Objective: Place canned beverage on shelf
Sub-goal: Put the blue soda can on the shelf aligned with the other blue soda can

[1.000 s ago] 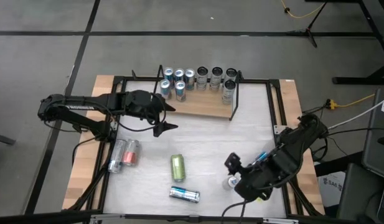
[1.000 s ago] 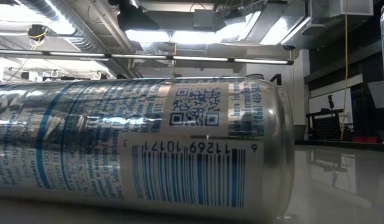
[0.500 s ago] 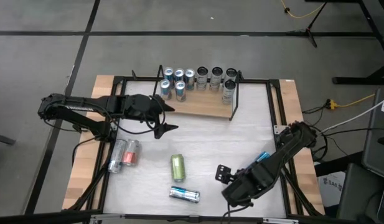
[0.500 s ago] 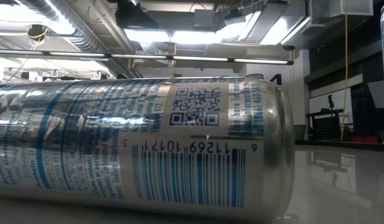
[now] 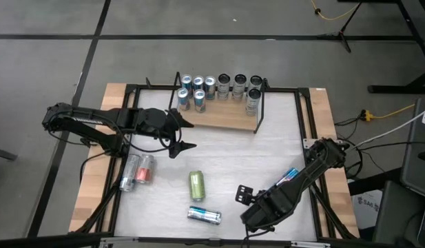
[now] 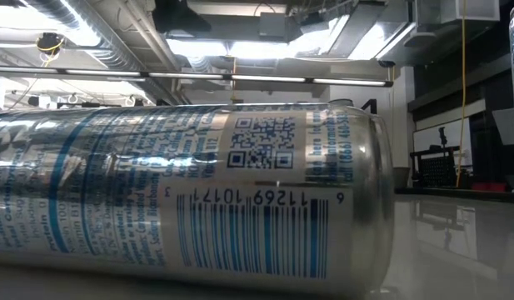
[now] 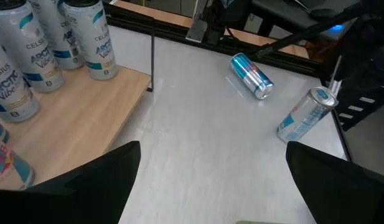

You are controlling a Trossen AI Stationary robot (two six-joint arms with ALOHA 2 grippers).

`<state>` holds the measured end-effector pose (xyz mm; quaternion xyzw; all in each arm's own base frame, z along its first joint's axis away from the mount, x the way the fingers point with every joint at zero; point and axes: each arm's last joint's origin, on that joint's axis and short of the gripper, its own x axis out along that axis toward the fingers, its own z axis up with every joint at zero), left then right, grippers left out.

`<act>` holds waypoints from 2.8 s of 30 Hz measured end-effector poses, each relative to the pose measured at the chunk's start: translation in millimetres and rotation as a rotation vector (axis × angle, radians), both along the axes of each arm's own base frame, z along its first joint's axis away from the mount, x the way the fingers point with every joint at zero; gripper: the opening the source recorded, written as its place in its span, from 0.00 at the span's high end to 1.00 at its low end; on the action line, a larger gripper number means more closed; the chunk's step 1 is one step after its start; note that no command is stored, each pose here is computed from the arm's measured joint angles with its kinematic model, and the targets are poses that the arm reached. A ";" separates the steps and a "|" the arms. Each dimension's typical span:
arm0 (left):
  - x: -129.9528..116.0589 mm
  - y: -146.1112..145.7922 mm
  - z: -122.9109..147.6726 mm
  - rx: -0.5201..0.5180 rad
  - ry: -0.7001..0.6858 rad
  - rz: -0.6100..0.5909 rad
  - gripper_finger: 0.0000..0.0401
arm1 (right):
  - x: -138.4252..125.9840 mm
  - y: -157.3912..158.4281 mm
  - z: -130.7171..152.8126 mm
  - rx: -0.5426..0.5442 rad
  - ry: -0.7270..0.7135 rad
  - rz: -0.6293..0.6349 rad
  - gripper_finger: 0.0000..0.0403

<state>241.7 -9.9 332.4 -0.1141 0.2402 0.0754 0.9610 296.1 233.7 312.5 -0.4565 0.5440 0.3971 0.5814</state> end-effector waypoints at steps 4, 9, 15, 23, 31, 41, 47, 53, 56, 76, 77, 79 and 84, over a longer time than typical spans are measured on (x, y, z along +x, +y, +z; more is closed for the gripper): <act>0.0 -1.1 0.0 -0.001 0.000 -0.005 0.01 | -2.1 -1.7 -0.1 -0.011 0.018 -0.071 0.24; 0.0 -1.1 0.0 -0.001 0.000 -0.004 0.01 | -3.0 -1.2 -0.2 0.011 0.041 -0.096 0.24; -0.1 -1.0 -0.1 -0.009 -0.001 0.005 0.01 | -3.4 -0.8 -0.1 0.027 0.054 -0.096 0.24; -0.1 -0.1 0.1 -0.006 -0.004 0.039 0.01 | -9.3 -5.1 -6.8 0.006 0.079 -0.137 0.24; -0.1 0.1 0.1 -0.028 -0.007 0.052 0.01 | -24.1 -10.4 -1.5 -0.006 -0.004 -0.137 0.24; -0.2 0.7 0.2 -0.018 -0.009 0.073 0.01 | -16.7 -5.5 -18.9 0.014 -0.047 -0.037 0.24; -0.2 0.7 0.2 -0.019 -0.008 0.072 0.01 | -14.2 -3.3 -18.5 0.032 -0.076 -0.034 0.24; -0.1 0.4 0.1 -0.022 -0.008 0.065 0.01 | -15.9 -3.6 -18.8 0.045 -0.045 -0.035 0.24; -0.1 0.4 0.1 -0.022 -0.008 0.065 0.01 | -16.5 -3.1 -18.8 0.064 -0.029 -0.053 0.24; -0.2 0.4 0.1 -0.023 -0.007 0.064 0.01 | -15.7 -4.5 -45.2 0.012 -0.035 -0.065 0.24; -0.2 0.4 0.0 -0.022 -0.007 0.064 0.01 | -15.7 -4.0 -45.3 0.026 -0.027 -0.064 0.24; -0.2 0.4 0.1 -0.023 -0.007 0.064 0.01 | -15.8 -3.0 -45.3 0.050 -0.013 -0.062 0.24; -0.2 0.4 0.1 -0.023 -0.007 0.064 0.01 | -15.5 -2.6 -45.2 0.057 -0.016 -0.081 0.24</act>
